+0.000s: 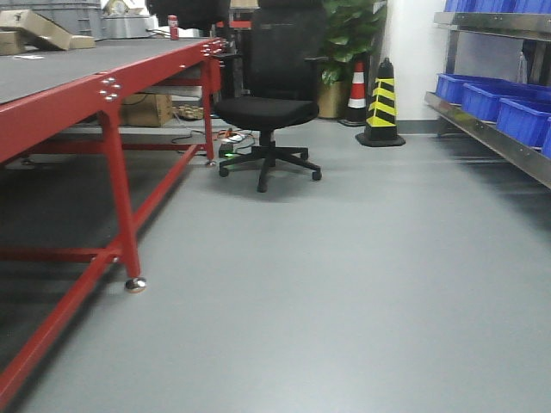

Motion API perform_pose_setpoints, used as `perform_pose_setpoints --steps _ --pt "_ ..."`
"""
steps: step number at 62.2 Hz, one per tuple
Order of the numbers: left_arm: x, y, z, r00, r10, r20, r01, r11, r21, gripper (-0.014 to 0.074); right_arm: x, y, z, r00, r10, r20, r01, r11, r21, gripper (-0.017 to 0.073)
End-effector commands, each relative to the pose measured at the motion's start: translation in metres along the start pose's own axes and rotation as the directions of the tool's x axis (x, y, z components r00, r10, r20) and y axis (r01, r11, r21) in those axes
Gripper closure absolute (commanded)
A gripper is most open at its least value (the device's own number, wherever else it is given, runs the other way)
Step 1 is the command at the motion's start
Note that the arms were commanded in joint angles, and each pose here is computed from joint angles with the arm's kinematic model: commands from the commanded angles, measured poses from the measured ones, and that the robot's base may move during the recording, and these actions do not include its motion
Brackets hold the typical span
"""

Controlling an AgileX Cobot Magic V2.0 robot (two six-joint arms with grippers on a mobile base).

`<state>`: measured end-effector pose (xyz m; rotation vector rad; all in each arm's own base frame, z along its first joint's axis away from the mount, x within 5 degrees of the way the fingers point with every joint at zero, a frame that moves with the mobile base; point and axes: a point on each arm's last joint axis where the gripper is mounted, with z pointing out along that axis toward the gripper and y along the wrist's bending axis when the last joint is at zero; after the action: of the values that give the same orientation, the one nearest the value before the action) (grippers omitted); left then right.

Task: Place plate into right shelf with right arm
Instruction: 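Drive the base away from the bench holding the plate in the right gripper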

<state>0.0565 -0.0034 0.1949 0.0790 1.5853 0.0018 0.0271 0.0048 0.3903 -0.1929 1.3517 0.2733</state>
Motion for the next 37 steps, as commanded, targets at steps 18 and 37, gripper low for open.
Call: perform_pose_setpoints --steps 18,37 --pt "-0.0051 0.0012 -0.0007 0.997 -0.006 0.083 0.007 1.0 -0.011 0.064 -0.0178 0.0014 0.0 0.993 -0.02 0.12 0.021 1.0 -0.009 0.0505" --pt "-0.0051 0.0012 -0.0007 0.997 -0.006 0.083 0.007 1.0 -0.011 0.064 -0.0178 0.0014 0.0 0.993 -0.02 0.12 0.021 1.0 -0.009 0.0505"
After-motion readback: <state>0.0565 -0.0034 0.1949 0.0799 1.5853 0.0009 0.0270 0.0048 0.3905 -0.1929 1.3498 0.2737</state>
